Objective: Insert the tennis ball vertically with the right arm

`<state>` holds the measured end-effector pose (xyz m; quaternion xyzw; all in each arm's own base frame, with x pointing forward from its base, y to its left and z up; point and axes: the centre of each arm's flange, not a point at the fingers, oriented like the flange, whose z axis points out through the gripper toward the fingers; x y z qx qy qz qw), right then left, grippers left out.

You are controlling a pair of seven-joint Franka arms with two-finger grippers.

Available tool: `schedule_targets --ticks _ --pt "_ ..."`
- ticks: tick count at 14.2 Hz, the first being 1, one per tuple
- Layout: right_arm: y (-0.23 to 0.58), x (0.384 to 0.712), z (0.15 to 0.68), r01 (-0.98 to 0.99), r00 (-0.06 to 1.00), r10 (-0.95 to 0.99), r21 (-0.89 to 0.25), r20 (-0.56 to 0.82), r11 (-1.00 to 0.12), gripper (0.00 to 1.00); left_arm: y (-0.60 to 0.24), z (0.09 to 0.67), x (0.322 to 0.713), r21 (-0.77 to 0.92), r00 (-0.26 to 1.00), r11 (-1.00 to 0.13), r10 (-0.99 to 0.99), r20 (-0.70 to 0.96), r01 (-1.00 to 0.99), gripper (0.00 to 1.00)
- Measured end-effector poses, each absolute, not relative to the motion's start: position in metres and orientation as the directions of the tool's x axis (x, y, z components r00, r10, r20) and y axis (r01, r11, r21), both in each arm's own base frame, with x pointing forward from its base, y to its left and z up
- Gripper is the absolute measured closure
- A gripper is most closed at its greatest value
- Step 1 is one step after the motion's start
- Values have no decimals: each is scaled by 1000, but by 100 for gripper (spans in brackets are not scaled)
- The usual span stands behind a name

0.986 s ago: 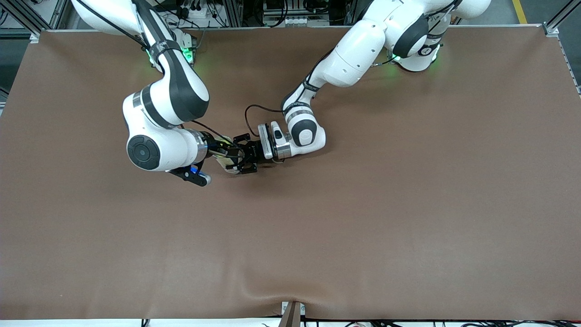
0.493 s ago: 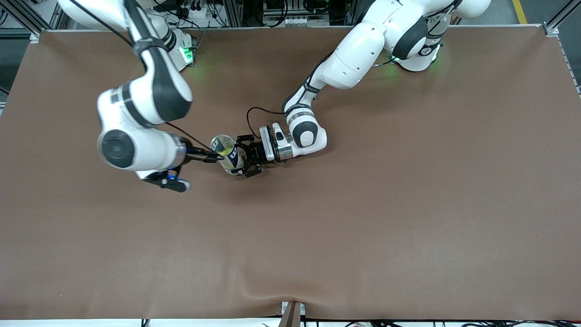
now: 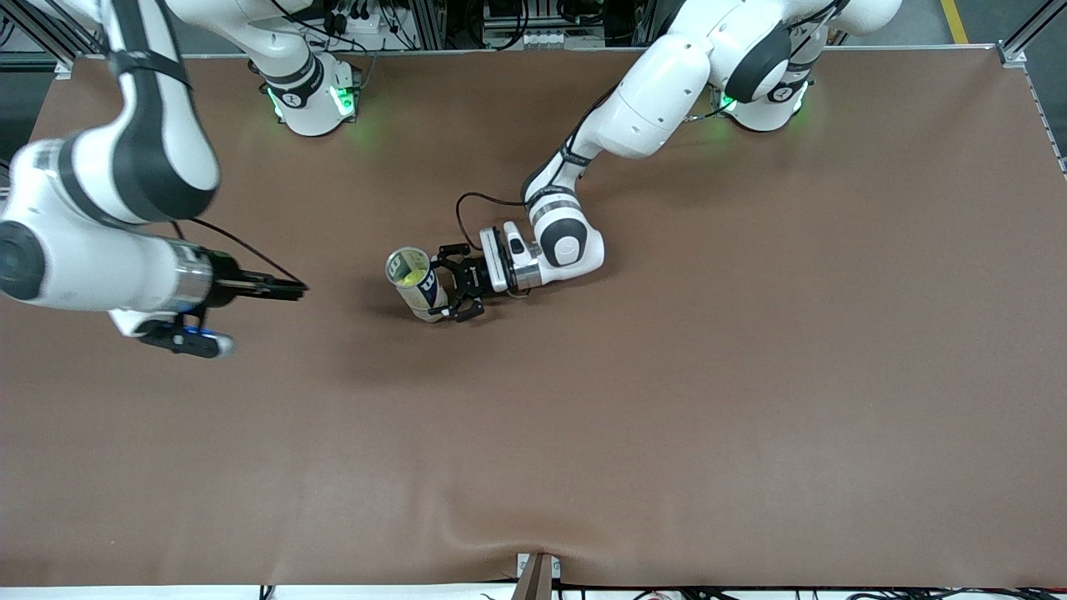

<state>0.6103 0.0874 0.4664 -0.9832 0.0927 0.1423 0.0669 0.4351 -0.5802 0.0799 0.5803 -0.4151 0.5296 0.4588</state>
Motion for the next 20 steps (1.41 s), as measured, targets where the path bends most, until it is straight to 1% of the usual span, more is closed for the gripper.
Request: schedule_targets --ticks 4,7,10,13,15,17,20 --pt "55 595 516 -123 970 -98 -101 -224 -987 0 -563 93 423 104 115 -237 -31 993 -966 0" --pt "8 583 549 -64 983 -40 -131 -179 -989 0 -541 108 419 120 137 -251 -51 989 -961 0" --pt "-25 569 574 -16 988 7 -144 -154 -989 0 -528 120 405 132 153 -248 -68 986 -960 0" --pt "-35 563 605 63 990 74 -92 -118 -994 0 -513 126 393 153 183 -254 -98 978 -955 0" --pt "-41 562 618 96 990 102 -59 -101 -994 0 -498 140 388 149 197 -272 -158 968 -951 0" --pt "-47 558 627 95 991 98 -31 -94 -995 0 -484 160 393 127 190 -283 -206 960 -951 0" --pt "-40 550 641 35 997 36 -18 -74 -999 0 -461 172 414 102 170 -272 -239 956 -957 0"
